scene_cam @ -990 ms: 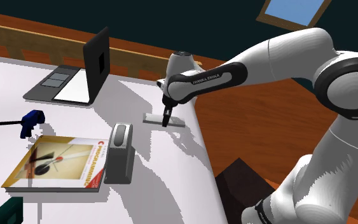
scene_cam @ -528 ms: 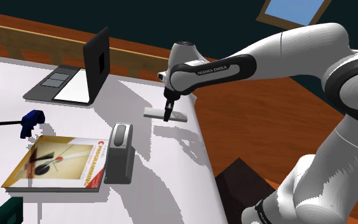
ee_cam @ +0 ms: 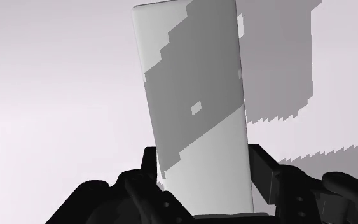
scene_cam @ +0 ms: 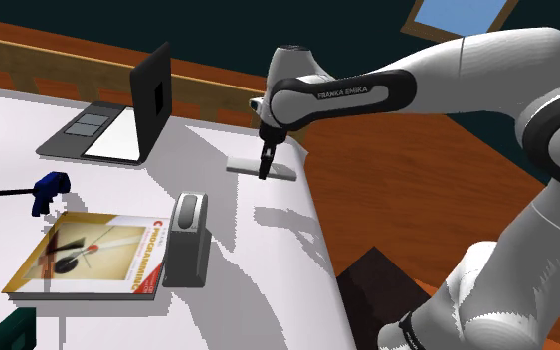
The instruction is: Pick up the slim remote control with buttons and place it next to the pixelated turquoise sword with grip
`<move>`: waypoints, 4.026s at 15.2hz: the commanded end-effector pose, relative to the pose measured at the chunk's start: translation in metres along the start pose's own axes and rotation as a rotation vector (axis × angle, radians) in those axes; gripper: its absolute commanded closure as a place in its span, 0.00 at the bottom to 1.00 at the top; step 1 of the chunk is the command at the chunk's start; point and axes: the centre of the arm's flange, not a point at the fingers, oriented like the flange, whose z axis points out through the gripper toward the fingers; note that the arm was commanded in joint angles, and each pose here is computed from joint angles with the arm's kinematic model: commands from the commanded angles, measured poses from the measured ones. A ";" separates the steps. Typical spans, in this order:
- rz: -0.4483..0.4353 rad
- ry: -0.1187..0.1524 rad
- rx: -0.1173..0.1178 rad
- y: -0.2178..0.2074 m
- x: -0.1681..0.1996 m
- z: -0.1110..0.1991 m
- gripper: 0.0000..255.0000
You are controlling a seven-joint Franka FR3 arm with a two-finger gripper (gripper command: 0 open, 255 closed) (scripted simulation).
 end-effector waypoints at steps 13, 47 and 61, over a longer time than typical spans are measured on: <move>0.000 0.000 0.000 0.001 0.000 -0.075 1.00; 0.000 0.000 0.000 -0.168 -0.005 -0.188 1.00; 0.000 0.000 0.000 -0.353 -0.010 -0.192 1.00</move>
